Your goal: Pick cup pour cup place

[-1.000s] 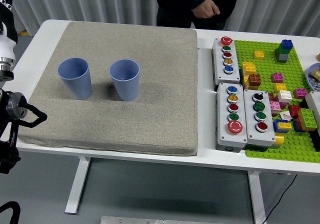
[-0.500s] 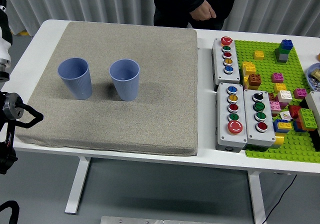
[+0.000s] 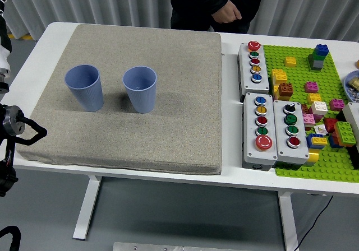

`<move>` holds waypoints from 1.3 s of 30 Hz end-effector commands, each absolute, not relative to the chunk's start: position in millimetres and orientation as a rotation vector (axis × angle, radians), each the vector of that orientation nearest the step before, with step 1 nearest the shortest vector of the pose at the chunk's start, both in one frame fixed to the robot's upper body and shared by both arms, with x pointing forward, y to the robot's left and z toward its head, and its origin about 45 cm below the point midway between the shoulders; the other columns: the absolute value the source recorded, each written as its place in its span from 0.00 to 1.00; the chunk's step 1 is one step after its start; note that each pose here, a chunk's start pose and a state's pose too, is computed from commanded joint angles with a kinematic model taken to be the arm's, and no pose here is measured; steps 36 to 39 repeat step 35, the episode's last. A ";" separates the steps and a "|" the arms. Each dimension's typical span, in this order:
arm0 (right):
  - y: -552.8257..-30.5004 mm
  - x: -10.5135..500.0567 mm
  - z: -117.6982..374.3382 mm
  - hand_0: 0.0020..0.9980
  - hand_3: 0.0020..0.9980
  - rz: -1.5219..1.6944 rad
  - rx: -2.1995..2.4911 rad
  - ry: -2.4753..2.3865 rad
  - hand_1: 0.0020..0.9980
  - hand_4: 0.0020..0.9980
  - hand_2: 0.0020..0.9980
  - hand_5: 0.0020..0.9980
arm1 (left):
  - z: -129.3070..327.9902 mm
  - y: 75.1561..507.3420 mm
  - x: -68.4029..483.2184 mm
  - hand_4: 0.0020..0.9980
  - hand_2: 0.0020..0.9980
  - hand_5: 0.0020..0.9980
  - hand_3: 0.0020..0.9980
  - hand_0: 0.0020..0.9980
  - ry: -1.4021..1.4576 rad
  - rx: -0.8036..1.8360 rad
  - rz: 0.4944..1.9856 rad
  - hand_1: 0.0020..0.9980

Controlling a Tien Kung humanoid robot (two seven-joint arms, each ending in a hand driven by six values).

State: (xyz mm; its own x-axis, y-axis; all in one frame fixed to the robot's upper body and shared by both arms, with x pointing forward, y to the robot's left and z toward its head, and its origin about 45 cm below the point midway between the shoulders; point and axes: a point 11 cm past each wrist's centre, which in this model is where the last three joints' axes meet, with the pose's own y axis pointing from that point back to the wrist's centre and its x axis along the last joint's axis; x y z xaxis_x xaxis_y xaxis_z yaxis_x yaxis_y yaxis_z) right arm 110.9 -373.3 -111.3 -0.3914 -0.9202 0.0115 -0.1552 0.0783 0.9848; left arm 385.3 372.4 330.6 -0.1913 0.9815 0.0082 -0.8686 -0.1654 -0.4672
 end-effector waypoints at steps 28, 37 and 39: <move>-373.7 111.5 -111.1 0.68 0.64 -1.376 1.082 -1.656 0.68 0.43 0.69 0.17 | 332.1 376.4 383.8 0.81 0.89 1.00 0.90 0.80 -0.431 -0.348 1.739 0.80; -374.2 112.6 -110.7 0.68 0.64 -1.375 1.082 -1.659 0.68 0.43 0.69 0.17 | 332.7 378.1 383.2 0.80 0.89 1.00 0.89 0.79 -0.429 -0.360 1.748 0.79; -374.2 112.6 -110.7 0.68 0.64 -1.375 1.082 -1.659 0.68 0.43 0.69 0.17 | 332.7 378.1 383.2 0.80 0.89 1.00 0.89 0.79 -0.429 -0.360 1.748 0.79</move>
